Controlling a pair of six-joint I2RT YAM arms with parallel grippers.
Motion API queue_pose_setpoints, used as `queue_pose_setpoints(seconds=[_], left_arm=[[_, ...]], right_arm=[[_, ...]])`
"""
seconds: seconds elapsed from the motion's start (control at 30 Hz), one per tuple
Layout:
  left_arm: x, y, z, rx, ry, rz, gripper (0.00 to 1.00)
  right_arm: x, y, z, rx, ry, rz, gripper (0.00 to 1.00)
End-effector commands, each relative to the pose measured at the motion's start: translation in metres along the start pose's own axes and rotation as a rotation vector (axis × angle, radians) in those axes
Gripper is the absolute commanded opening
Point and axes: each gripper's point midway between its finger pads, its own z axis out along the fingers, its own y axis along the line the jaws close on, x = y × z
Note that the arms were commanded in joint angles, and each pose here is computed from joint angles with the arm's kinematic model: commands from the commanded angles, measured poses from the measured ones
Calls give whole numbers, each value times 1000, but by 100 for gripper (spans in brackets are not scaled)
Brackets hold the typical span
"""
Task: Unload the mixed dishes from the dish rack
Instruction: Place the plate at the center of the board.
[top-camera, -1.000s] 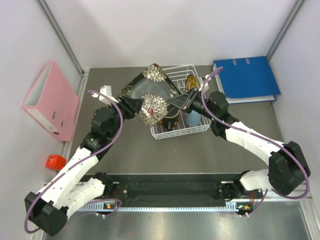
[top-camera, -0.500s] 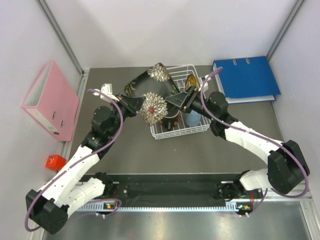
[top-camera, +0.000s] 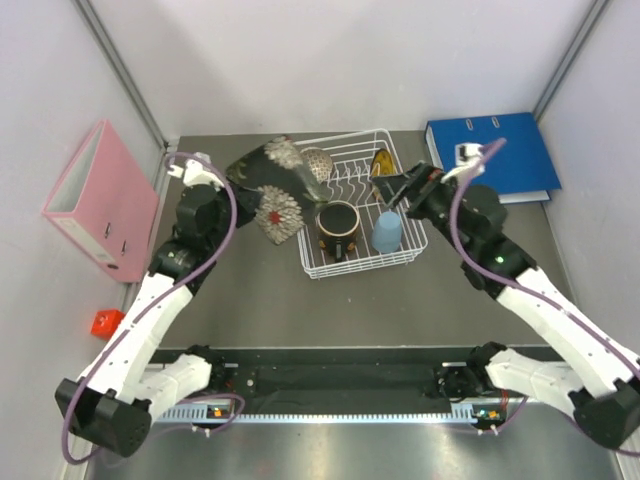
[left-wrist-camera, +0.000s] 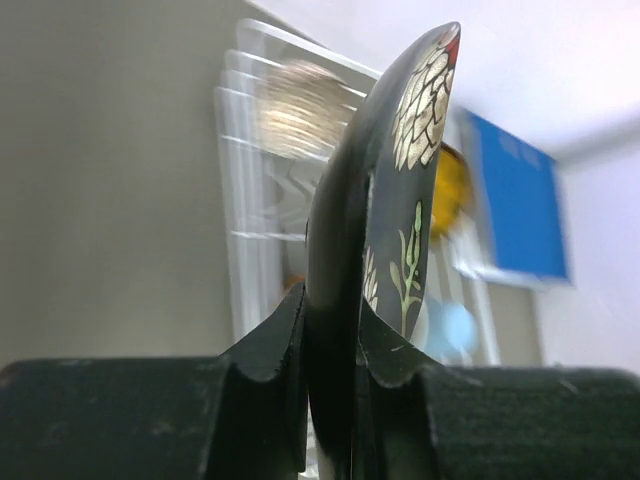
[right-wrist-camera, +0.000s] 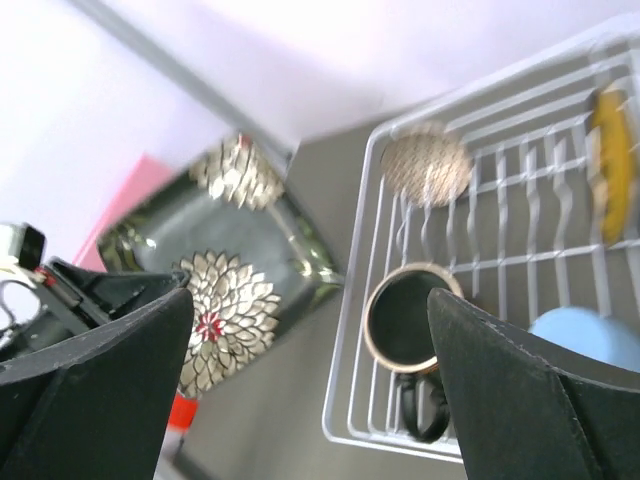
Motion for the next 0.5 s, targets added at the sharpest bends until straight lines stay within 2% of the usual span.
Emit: queue_pose_setpoints(seconds=[0.0,0.1,0.27,0.3,0.33,0.4,0.43,0.47], left_arm=[[-101,14,-12,-114,-284,-108,0],[-128,38,-11,-227,-364,-130,0],[-152,69,9,-257,-398,-225,0],[-157,95,19,-301,-396,-260,0],[-154,90,31,-226,-357,-300,0],[-144,117,55,-248,-309,-358,0],[-129,118,67,-203,-248,-393,0],[-139,112,74,-128,-280,-381,0]], right_arm=[[-27,-30,-28,145,-127,-103,100],[-25,-37,-40,158,-134,-119,100],[-15,-44,-51,149,-126,-128,100],[-11,-47,-54,147,-118,-129,100],[-9,-49,-55,147,-116,-128,100],[-1,-51,-58,134,-98,-126,100],[2,-52,-59,129,-92,-123,100],[4,-52,-60,123,-88,-121,100]])
